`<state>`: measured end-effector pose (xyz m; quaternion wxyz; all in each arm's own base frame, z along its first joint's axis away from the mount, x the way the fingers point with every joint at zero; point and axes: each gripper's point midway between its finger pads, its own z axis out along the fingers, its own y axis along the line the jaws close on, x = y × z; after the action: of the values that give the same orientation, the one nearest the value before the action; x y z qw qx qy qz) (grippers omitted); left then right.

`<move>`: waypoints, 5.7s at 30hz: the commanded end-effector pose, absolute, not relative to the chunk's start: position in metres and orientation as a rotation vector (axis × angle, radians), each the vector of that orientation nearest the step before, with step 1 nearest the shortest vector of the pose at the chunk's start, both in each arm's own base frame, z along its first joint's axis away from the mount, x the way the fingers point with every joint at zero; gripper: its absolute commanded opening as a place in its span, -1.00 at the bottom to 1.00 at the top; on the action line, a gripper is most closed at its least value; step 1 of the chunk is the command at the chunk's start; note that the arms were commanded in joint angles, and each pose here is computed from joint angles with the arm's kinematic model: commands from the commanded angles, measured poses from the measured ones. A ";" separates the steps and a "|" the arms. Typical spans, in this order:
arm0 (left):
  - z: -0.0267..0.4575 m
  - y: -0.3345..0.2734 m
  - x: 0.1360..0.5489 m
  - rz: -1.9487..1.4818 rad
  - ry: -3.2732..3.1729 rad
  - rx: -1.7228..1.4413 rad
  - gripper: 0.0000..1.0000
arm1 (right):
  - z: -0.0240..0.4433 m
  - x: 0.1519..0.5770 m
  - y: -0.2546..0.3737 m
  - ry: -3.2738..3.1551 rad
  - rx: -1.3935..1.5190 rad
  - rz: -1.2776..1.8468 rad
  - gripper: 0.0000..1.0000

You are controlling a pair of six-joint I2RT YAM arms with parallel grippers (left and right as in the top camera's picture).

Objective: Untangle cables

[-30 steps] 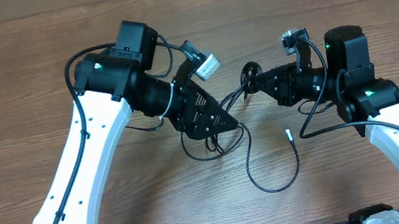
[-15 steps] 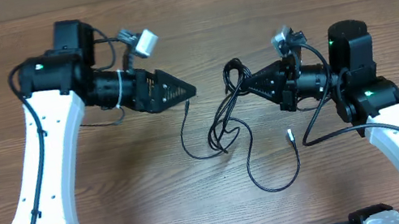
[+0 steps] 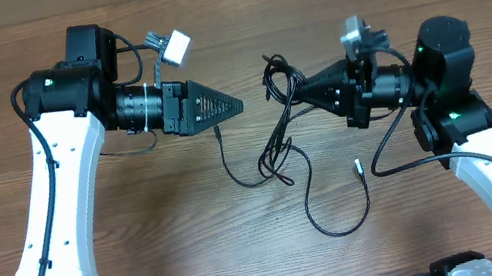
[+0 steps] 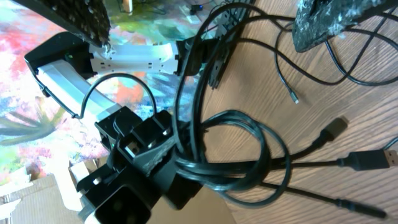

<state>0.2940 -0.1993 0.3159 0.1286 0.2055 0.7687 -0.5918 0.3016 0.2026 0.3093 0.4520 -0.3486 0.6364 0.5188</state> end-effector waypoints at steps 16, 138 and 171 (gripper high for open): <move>0.340 -0.224 0.291 -1.823 2.109 0.688 0.89 | 0.366 0.300 0.201 1.577 -0.619 1.527 -0.92; 0.205 -0.170 0.320 -0.317 2.854 0.263 -0.91 | 0.200 0.250 0.243 2.244 -0.706 1.274 -0.92; 0.211 -0.209 0.307 -0.421 2.762 0.619 -0.92 | 0.208 0.276 0.240 2.160 -0.686 1.138 0.33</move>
<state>0.3108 -0.1954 0.2034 0.1316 0.1794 0.9668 -0.1255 0.2782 0.2380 0.2006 0.2921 -0.2496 0.8221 0.4201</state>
